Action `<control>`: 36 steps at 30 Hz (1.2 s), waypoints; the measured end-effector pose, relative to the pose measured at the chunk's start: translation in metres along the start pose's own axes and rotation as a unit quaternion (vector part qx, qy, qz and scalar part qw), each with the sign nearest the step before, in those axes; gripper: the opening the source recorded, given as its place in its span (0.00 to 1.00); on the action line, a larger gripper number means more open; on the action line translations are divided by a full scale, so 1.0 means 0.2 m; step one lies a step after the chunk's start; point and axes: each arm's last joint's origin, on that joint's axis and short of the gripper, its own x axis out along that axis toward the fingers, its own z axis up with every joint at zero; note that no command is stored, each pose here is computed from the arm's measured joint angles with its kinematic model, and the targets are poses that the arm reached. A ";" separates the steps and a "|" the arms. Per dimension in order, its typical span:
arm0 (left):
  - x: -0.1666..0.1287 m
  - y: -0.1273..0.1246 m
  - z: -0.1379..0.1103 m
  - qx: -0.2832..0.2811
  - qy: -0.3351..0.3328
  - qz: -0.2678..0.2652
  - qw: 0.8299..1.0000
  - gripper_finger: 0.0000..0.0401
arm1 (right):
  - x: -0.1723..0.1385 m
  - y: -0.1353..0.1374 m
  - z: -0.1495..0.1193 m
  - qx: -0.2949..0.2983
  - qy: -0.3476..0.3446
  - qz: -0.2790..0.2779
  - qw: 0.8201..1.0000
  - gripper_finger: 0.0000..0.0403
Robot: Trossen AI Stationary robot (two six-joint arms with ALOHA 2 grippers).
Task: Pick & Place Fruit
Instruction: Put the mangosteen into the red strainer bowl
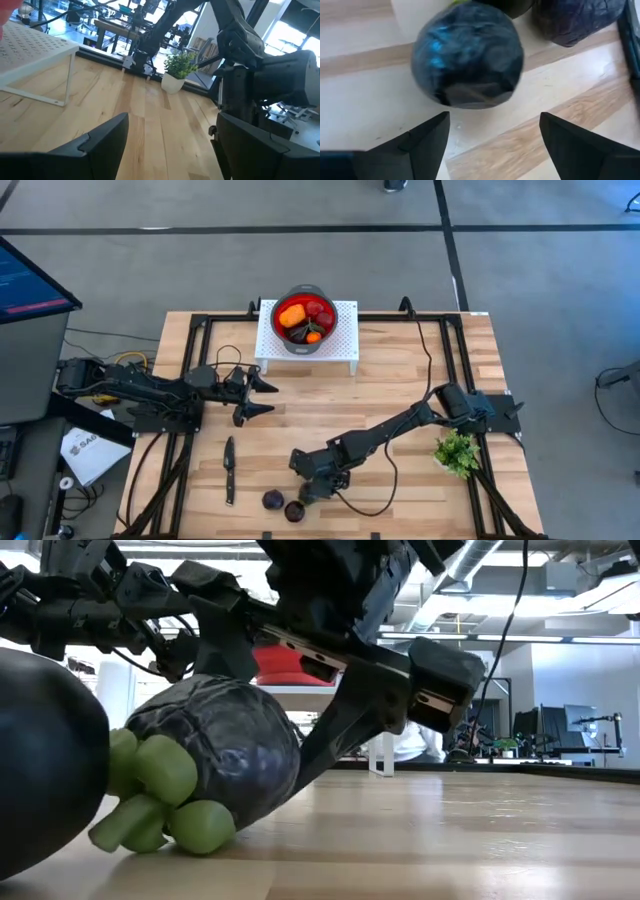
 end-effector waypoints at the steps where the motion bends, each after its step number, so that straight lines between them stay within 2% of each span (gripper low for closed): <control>1: 0.00 0.00 0.00 0.000 0.000 0.000 1.000 0.74 | 0.00 0.00 0.00 0.009 0.000 -0.001 1.000 0.75; 6: 0.00 0.00 0.00 0.000 0.000 0.000 1.000 0.74 | -0.02 -0.02 -0.02 0.085 0.032 -0.025 0.996 0.75; 9: 0.00 0.00 0.00 0.000 0.000 0.000 1.000 0.74 | -0.08 -0.04 -0.03 0.130 0.059 -0.046 0.989 0.75; 14: 0.00 0.00 0.00 0.000 0.000 0.000 1.000 0.74 | -0.22 -0.08 -0.06 0.217 0.092 -0.066 0.970 0.75; 18: 0.00 0.00 0.00 0.000 0.000 0.000 1.000 0.74 | -0.35 -0.09 -0.06 0.284 0.092 -0.070 0.952 0.75; 21: 0.00 0.00 0.00 0.000 0.000 0.000 1.000 0.74 | -0.39 -0.09 -0.04 0.326 0.060 -0.044 0.942 0.75; 23: 0.00 0.00 0.00 0.000 0.000 0.000 1.000 0.74 | -0.38 -0.08 -0.02 0.350 0.027 -0.007 0.936 0.75; 27: 0.00 0.00 0.00 0.002 0.000 0.000 1.000 0.74 | -0.37 -0.06 0.02 0.371 -0.018 0.054 0.927 0.75; 32: 0.00 0.00 0.00 0.009 0.001 0.000 1.000 0.74 | -0.37 -0.06 0.08 0.362 -0.057 0.043 0.929 0.75; 36: 0.00 0.00 0.00 0.009 0.001 -0.001 1.000 0.74 | -0.36 -0.05 0.13 0.340 -0.076 0.039 0.936 0.81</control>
